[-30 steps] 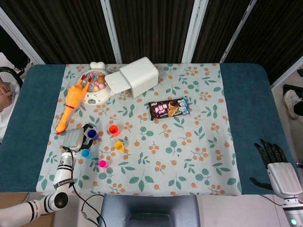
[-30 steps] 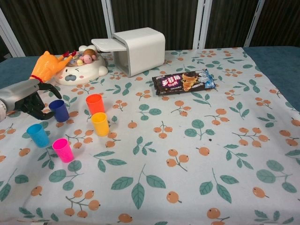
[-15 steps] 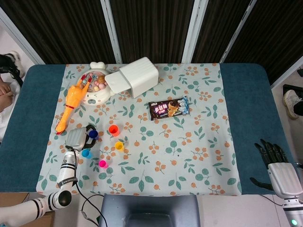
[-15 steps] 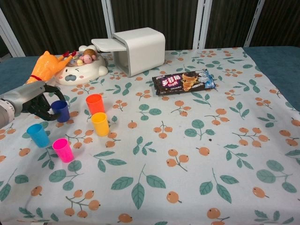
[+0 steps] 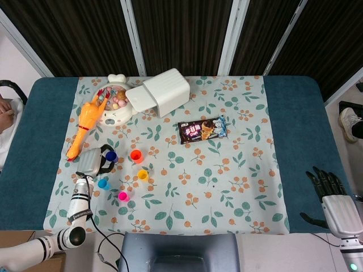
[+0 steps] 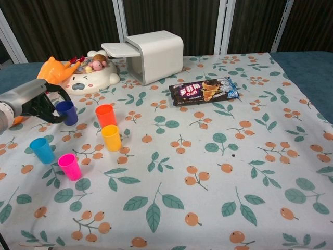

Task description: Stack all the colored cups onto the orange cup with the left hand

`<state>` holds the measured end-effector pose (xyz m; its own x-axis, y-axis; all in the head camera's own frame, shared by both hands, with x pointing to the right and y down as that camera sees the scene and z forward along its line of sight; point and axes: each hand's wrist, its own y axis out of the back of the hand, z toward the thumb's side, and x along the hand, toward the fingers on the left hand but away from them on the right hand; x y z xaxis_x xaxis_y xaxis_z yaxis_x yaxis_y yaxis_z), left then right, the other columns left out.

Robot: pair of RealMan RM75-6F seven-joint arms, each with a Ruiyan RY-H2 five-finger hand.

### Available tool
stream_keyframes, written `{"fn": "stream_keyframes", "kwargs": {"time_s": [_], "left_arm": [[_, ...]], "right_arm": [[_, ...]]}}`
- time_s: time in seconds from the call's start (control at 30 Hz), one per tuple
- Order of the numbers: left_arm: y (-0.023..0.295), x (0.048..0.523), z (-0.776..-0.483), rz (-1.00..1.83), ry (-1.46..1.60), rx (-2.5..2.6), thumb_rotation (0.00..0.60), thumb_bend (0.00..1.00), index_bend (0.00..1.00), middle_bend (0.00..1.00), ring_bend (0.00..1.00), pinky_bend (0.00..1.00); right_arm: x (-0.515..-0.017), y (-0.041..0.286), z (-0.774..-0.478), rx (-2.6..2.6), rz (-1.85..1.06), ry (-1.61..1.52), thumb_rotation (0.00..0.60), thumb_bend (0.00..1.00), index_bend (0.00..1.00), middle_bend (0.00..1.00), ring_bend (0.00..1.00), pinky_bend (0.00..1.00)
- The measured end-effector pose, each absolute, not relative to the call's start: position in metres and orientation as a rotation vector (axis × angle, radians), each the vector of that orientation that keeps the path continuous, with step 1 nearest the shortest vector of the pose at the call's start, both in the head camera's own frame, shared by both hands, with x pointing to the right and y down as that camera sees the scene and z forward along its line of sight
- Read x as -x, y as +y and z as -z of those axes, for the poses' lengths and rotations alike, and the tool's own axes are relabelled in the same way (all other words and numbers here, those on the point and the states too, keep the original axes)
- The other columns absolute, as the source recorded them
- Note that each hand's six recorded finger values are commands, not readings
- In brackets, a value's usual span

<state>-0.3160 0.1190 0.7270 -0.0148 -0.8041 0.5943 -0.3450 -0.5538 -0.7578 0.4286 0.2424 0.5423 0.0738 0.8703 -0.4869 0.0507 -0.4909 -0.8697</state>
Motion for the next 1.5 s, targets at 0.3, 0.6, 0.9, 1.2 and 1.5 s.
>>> {"fn": "stream_keyframes", "kwargs": {"time_s": [0.3, 0.6, 0.9, 1.2, 1.5], "left_arm": [[0.091, 0.266, -0.694, 1.433, 1.271, 1.974, 0.6, 0.35, 0.48, 1.0, 1.0, 1.0], [0.1, 0.237, -0.699, 1.442, 1.198, 1.982, 0.6, 0.36, 0.48, 1.0, 1.0, 1.0], [0.105, 0.236, -0.711, 1.473, 1.159, 1.968, 0.6, 0.36, 0.48, 1.0, 1.0, 1.0], [0.109, 0.241, -0.721, 1.509, 1.108, 1.962, 0.6, 0.36, 0.33, 1.0, 1.0, 1.0], [0.111, 0.237, -0.718, 1.489, 1.097, 1.995, 0.6, 0.35, 0.0, 1.0, 1.0, 1.0]], "right_arm": [[-0.429, 0.242, -0.543, 1.655, -1.498, -0.925, 0.6, 0.2, 0.0, 0.0, 0.0, 0.0], [-0.431, 0.242, -0.539, 1.665, -1.486, -0.945, 0.6, 0.21, 0.0, 0.0, 0.0, 0.0], [-0.433, 0.242, -0.536, 1.661, -1.483, -0.953, 0.6, 0.21, 0.0, 0.0, 0.0, 0.0], [-0.434, 0.241, -0.536, 1.658, -1.484, -0.955, 0.6, 0.2, 0.0, 0.0, 0.0, 0.0], [-0.434, 0.241, -0.536, 1.657, -1.489, -0.952, 0.6, 0.2, 0.0, 0.0, 0.0, 0.0]]}}
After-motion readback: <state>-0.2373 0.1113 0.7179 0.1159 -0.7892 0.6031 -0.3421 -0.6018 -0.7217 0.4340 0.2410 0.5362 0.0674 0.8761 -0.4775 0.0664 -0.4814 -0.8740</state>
